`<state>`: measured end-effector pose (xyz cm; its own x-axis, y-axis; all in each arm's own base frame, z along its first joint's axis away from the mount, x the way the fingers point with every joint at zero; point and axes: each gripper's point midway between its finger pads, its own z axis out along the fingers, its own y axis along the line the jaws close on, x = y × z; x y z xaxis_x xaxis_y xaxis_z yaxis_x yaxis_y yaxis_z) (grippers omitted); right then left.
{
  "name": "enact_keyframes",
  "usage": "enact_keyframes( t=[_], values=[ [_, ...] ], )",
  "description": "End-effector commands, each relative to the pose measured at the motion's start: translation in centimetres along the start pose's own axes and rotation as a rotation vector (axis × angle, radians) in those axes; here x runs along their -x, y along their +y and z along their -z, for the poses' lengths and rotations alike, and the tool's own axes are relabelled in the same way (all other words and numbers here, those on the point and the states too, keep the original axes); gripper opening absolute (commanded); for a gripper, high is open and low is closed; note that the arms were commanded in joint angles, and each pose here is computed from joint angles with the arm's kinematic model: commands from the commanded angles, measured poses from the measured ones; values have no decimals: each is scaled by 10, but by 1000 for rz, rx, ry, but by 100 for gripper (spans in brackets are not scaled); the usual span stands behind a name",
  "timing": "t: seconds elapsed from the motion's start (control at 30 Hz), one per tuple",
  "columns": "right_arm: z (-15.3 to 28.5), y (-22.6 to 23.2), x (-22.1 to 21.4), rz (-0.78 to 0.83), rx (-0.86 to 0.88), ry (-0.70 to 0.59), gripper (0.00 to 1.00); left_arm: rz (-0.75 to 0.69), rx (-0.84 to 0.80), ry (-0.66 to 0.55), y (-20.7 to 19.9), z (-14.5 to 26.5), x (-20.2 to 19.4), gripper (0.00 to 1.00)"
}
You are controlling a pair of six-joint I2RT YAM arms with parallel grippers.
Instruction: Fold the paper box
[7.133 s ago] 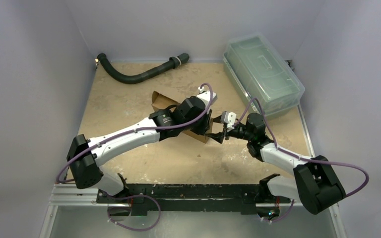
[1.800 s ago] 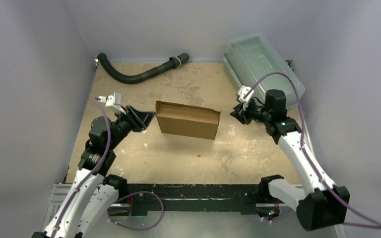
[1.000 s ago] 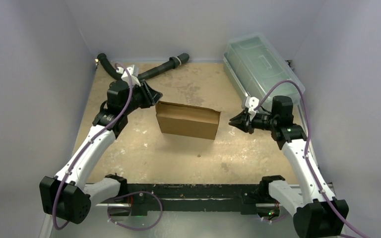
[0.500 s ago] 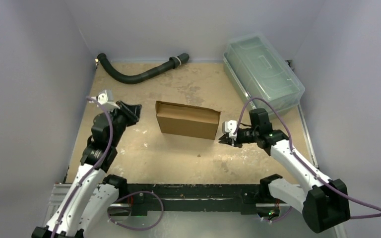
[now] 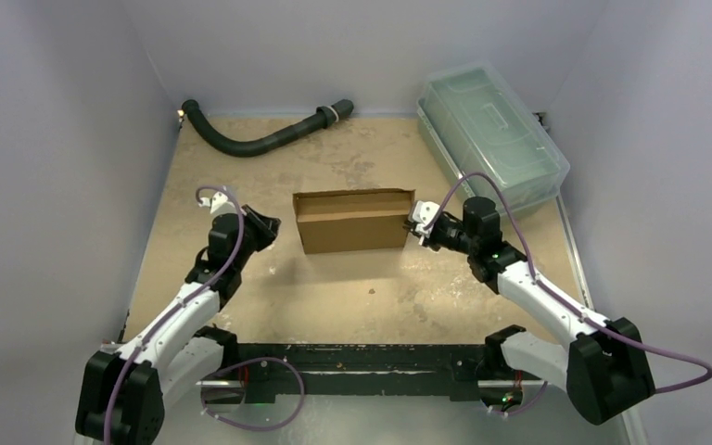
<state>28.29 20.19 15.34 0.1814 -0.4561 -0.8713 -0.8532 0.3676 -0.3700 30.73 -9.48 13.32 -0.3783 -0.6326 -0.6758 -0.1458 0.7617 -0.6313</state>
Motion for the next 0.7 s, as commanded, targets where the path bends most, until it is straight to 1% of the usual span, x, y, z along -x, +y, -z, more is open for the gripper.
enact_keyframes(
  t=[0.0,0.1,0.17,0.37,0.43,0.5,0.53,0.57,0.6,0.67],
  values=[
    [3,-31,18,2,-151,-47,13,38,-134,-8,-24,-11,1,11],
    [4,-35,13,0,-185,-29,13,28,-164,25,-28,-12,-6,11],
    [5,-38,11,-4,-200,-19,13,15,-176,14,-32,-8,-1,11],
    [10,-29,4,21,-128,3,15,-23,-190,-45,-44,19,23,11],
    [13,-18,2,31,-50,5,16,-39,-202,-69,-48,32,32,11],
    [20,-2,-6,74,64,45,20,-74,-227,-99,-59,45,45,11],
    [24,9,-5,89,136,39,23,-94,-244,-109,-66,52,51,12],
    [29,18,-2,102,197,28,26,-123,-275,-124,-76,59,59,16],
    [33,26,0,116,243,15,29,-148,-287,-112,-80,64,61,18],
    [42,35,1,132,295,2,31,-182,-333,-121,-98,76,73,19]
  ],
)
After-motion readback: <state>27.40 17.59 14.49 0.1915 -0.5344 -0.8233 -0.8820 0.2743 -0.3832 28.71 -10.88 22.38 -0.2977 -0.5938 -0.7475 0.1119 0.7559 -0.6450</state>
